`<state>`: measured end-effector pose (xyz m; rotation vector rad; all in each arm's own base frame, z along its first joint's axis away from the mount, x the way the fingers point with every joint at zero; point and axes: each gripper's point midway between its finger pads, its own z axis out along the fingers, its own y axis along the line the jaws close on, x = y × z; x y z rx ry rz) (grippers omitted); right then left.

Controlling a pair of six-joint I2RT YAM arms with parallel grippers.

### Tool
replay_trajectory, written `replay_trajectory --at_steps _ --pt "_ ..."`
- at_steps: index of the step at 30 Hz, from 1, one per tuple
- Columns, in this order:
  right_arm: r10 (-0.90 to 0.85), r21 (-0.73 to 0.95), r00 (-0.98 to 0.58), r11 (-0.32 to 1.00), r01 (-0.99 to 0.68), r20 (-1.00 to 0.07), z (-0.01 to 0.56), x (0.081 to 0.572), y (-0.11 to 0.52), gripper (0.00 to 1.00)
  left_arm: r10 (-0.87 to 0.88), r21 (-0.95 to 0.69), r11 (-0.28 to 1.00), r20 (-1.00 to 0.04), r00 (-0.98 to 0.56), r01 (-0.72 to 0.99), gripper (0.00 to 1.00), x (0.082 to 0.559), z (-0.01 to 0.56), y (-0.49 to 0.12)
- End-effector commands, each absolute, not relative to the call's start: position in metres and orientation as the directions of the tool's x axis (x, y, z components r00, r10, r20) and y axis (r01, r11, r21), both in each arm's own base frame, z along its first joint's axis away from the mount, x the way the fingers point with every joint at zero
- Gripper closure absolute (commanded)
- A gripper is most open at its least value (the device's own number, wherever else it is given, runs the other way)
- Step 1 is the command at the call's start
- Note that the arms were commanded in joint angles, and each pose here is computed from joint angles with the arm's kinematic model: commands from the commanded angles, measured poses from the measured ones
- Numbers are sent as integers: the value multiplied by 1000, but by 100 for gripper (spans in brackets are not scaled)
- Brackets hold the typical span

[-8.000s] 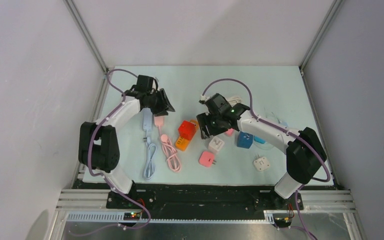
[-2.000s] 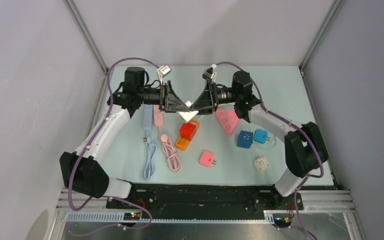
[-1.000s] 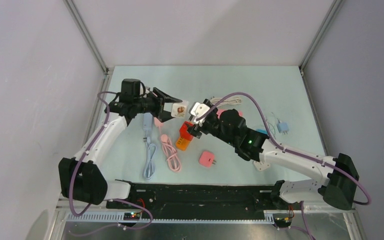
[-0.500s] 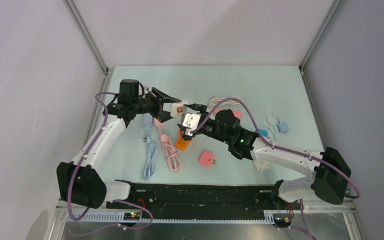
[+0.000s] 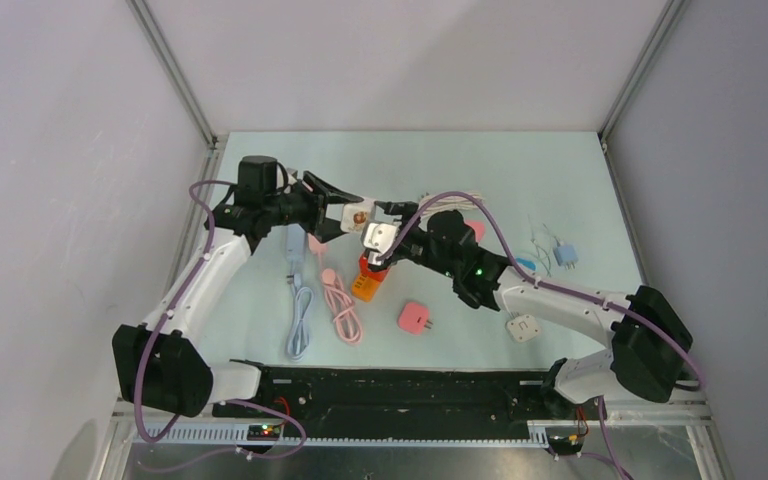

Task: Insert the plug
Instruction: Adjust the plug.

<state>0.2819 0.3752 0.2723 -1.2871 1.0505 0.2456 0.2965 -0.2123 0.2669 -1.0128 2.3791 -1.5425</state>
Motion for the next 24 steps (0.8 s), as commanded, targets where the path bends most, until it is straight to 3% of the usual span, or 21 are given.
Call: replay_trajectory --at_steps 1,11,13,19,22,24 --pt "-337 -702 615 338 -627 -712 302 286 385 23 -561 -897 247 176 -809 -367 100 294 295 -218" --pt "-307 -724 657 328 -606 -689 306 282 399 29 -558 -891 253 184 -809 -377 100 292 289 -218" --pt "-307 -732 665 316 -604 -681 305 281 401 36 -558 -890 254 185 -809 -379 100 292 288 -219" --pt "-330 -746 669 321 -584 -666 304 286 402 74 -557 -883 248 205 -804 -397 95 291 285 -219" --pt "-352 -755 669 319 -572 -655 302 289 402 95 -556 -883 250 204 -805 -397 77 292 285 -219" --pt "-356 -759 671 324 -565 -651 303 290 402 100 -557 -883 249 205 -805 -398 64 292 285 -219"
